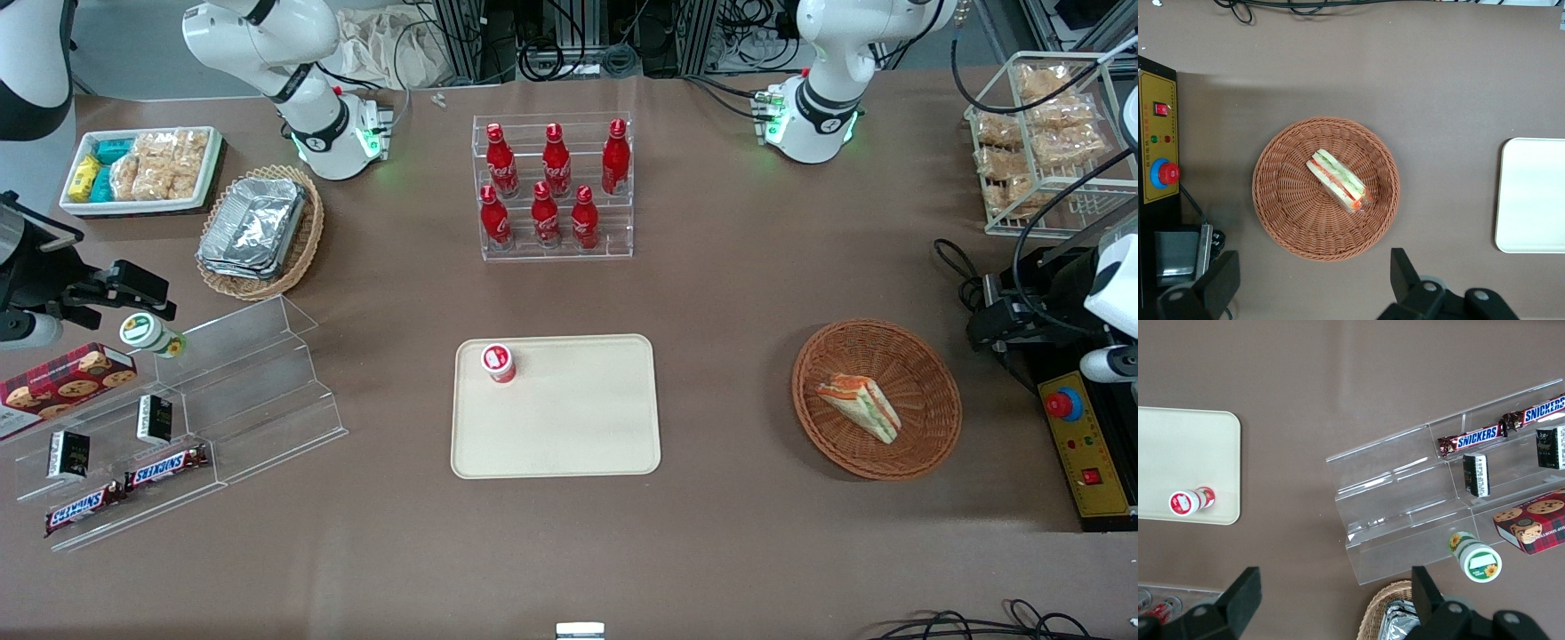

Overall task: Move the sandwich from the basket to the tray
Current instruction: 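Move the left gripper over the wrapped sandwich in the wicker basket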

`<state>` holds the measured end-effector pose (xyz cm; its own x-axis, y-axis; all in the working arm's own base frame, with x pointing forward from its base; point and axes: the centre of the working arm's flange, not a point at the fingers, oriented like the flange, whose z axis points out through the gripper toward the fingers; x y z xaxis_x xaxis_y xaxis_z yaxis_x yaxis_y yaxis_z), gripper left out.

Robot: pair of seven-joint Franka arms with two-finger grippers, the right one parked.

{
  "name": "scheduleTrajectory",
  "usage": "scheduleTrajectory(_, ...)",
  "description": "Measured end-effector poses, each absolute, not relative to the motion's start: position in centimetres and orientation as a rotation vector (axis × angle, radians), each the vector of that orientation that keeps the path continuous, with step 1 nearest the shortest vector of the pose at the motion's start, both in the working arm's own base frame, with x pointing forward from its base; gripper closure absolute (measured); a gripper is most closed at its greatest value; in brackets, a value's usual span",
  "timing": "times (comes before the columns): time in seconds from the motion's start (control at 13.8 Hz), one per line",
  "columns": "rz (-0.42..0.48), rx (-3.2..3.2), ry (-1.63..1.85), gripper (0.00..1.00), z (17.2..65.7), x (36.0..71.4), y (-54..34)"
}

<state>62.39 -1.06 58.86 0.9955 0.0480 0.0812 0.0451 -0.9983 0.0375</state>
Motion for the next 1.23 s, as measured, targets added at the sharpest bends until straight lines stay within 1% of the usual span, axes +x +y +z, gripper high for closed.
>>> scheduleTrajectory(0.29,0.126,3.103,0.072,0.0,59.0,62.3,-1.1)
scheduleTrajectory(0.44,0.09,3.105,0.073,0.0,58.3,62.2,-1.1)
scheduleTrajectory(0.65,-0.01,3.108,0.122,0.0,55.4,61.8,-1.2)
scheduleTrajectory(0.8,-0.052,3.109,0.129,0.0,53.1,61.6,-1.4)
scheduleTrajectory(1.02,-0.08,3.111,0.136,0.0,49.4,60.9,-1.5)
scheduleTrajectory(1.23,-0.062,3.105,0.246,0.0,46.0,60.7,-1.5)
